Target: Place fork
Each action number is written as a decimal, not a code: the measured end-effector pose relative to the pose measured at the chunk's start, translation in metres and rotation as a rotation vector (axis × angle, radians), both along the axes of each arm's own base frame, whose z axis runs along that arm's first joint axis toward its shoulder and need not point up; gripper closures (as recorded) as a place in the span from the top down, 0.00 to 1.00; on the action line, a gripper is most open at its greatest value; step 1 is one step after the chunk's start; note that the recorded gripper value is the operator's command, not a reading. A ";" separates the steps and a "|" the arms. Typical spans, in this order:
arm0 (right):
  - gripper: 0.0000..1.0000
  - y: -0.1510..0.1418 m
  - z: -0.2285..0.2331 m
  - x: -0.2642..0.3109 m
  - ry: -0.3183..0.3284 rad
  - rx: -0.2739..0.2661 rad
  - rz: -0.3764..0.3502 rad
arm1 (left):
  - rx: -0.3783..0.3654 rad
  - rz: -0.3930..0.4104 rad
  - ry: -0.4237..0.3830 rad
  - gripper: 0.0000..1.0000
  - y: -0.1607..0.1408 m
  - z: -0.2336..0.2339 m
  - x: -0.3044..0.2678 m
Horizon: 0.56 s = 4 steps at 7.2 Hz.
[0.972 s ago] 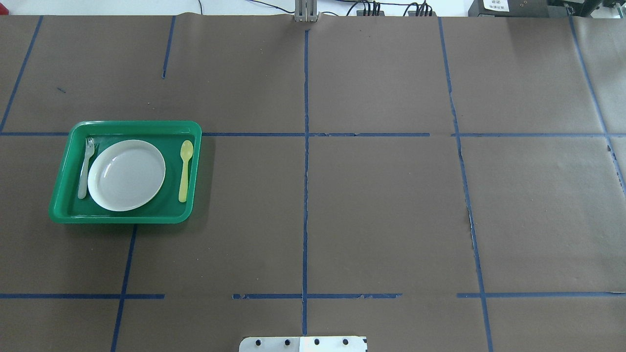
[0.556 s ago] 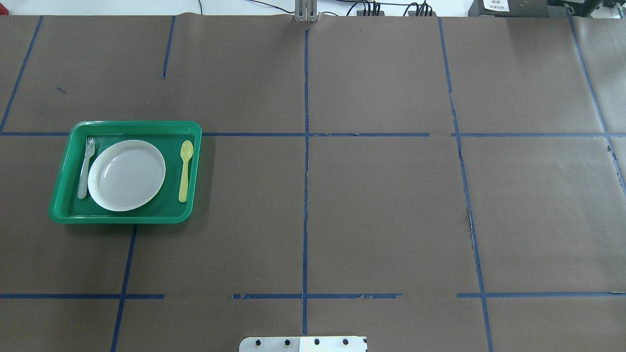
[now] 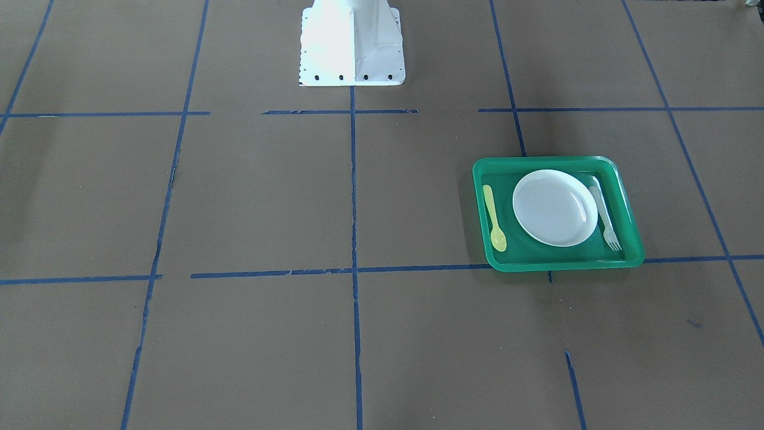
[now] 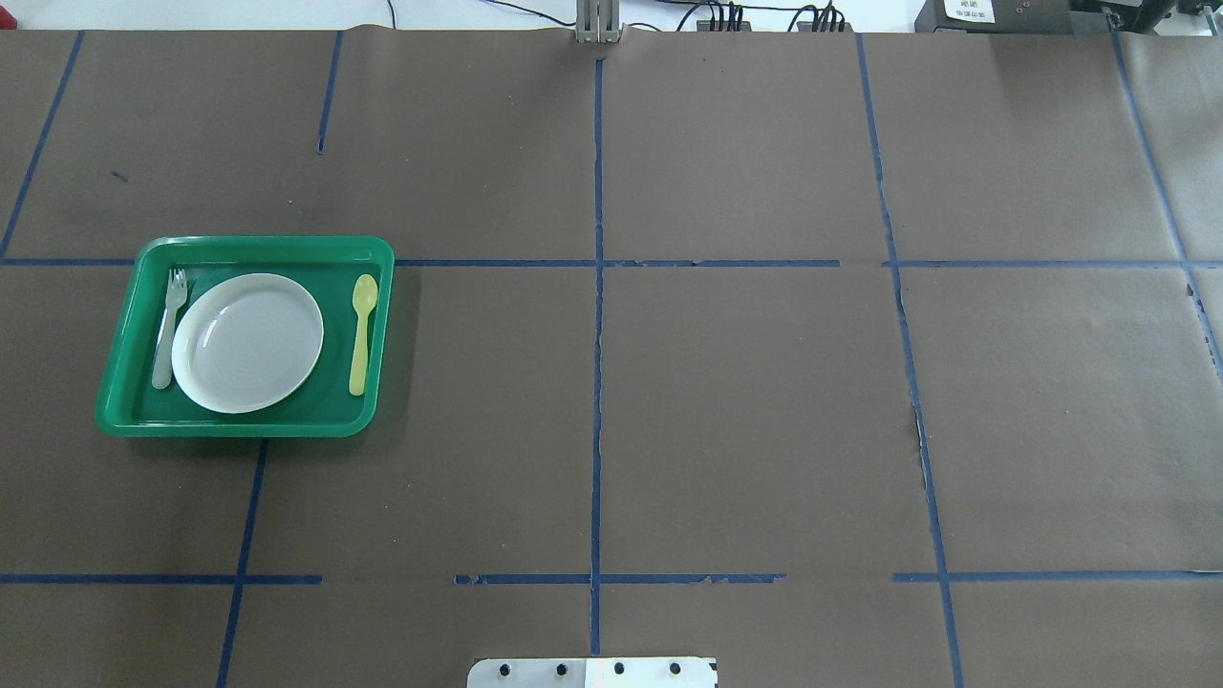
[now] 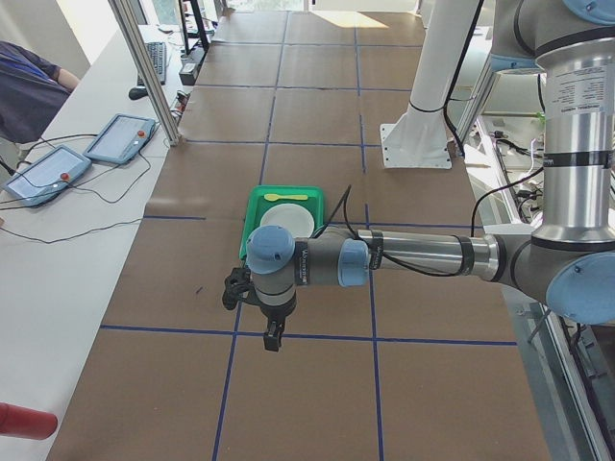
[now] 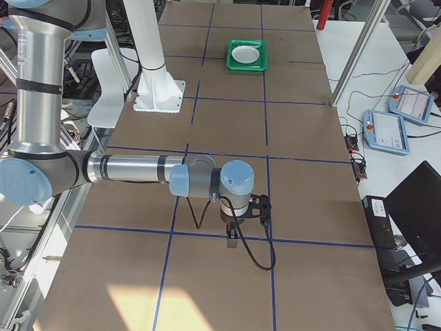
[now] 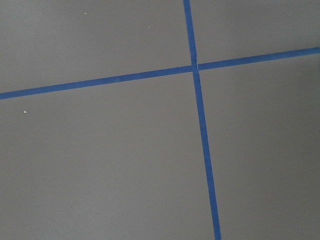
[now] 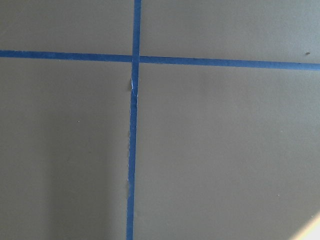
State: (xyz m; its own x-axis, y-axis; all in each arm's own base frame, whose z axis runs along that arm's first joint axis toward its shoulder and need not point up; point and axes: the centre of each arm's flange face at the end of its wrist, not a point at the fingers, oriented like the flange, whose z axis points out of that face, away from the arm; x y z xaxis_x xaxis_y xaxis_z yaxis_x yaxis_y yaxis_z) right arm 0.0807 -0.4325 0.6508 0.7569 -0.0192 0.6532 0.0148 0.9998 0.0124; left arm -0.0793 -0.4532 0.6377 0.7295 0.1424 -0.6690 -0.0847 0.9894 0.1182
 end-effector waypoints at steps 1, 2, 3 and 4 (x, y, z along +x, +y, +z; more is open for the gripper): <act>1.00 0.000 0.000 0.000 0.000 0.000 0.000 | 0.007 -0.001 0.003 1.00 -0.003 -0.003 0.000; 1.00 0.000 0.000 0.000 0.000 0.000 0.000 | 0.011 -0.001 0.003 1.00 -0.004 -0.005 0.000; 1.00 0.000 0.000 0.000 0.000 0.000 0.000 | 0.013 -0.001 0.001 1.00 -0.004 -0.006 0.000; 1.00 0.000 0.000 0.000 0.000 0.000 0.000 | 0.017 -0.001 -0.001 1.00 -0.005 -0.008 -0.001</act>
State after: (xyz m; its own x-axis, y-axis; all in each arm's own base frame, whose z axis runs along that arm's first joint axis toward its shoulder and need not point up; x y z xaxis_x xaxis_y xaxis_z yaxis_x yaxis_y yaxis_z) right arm 0.0807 -0.4325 0.6508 0.7569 -0.0192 0.6532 0.0147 0.9998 0.0124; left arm -0.0800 -0.4579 0.6294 0.7302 0.1528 -0.6659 -0.0834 0.9873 0.1351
